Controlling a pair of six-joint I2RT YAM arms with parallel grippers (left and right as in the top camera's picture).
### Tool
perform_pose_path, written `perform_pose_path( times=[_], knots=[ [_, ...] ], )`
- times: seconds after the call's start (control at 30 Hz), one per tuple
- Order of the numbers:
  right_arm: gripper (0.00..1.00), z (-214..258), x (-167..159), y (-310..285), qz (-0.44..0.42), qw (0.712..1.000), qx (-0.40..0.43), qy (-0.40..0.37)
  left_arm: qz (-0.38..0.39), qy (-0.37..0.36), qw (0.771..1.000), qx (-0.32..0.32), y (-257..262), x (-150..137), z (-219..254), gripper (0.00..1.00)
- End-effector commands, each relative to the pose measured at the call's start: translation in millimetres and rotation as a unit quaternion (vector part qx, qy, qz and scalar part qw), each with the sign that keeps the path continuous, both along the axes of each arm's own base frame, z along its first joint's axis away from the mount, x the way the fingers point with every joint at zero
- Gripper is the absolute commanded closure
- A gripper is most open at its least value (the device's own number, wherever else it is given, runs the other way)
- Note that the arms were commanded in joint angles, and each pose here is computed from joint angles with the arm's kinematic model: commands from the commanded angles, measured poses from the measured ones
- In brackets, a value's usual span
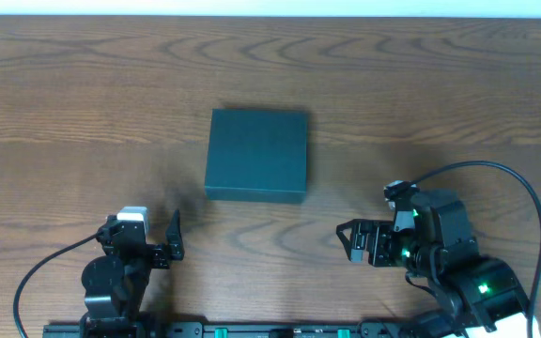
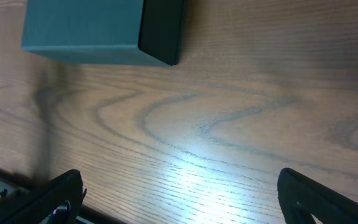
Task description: Pack container
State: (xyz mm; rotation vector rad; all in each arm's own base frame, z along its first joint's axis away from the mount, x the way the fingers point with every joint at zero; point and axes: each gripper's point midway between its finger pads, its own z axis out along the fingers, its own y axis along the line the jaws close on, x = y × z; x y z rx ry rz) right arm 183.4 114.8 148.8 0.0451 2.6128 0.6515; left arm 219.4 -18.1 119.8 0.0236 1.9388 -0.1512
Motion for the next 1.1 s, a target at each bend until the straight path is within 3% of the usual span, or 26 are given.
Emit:
perform_pose_path(
  times=[0.0,0.13,0.3,0.43,0.83,1.07],
  knots=[
    [0.01,-0.6,-0.5,-0.2,-0.003,1.000,-0.001,0.002,-0.002,0.006,1.000,-0.002,-0.6,0.1,-7.8,0.05],
    [0.01,-0.8,0.9,-2.2,-0.002,1.000,-0.009,-0.004,-0.002,0.006,1.000,-0.002,-0.6,0.1,-7.8,0.05],
    [0.01,8.7,11.9,-37.0,0.035,0.982,-0.141,-0.122,-0.002,0.006,1.000,-0.002,-0.7,0.1,-7.8,0.05],
    [0.01,6.4,14.8,-43.3,0.069,0.960,-0.170,-0.211,-0.002,0.006,1.000,-0.002,-0.6,0.1,-7.8,0.05],
    [0.01,-42.9,8.5,-44.5,0.037,0.935,-0.133,-0.326,-0.002,0.006,1.000,-0.002,-0.6,0.1,-7.8,0.05],
    [0.01,-58.0,5.1,-38.2,0.055,0.942,-0.122,-0.308,-0.002,0.006,1.000,-0.002,-0.6,0.1,-7.8,0.05]
  ],
)
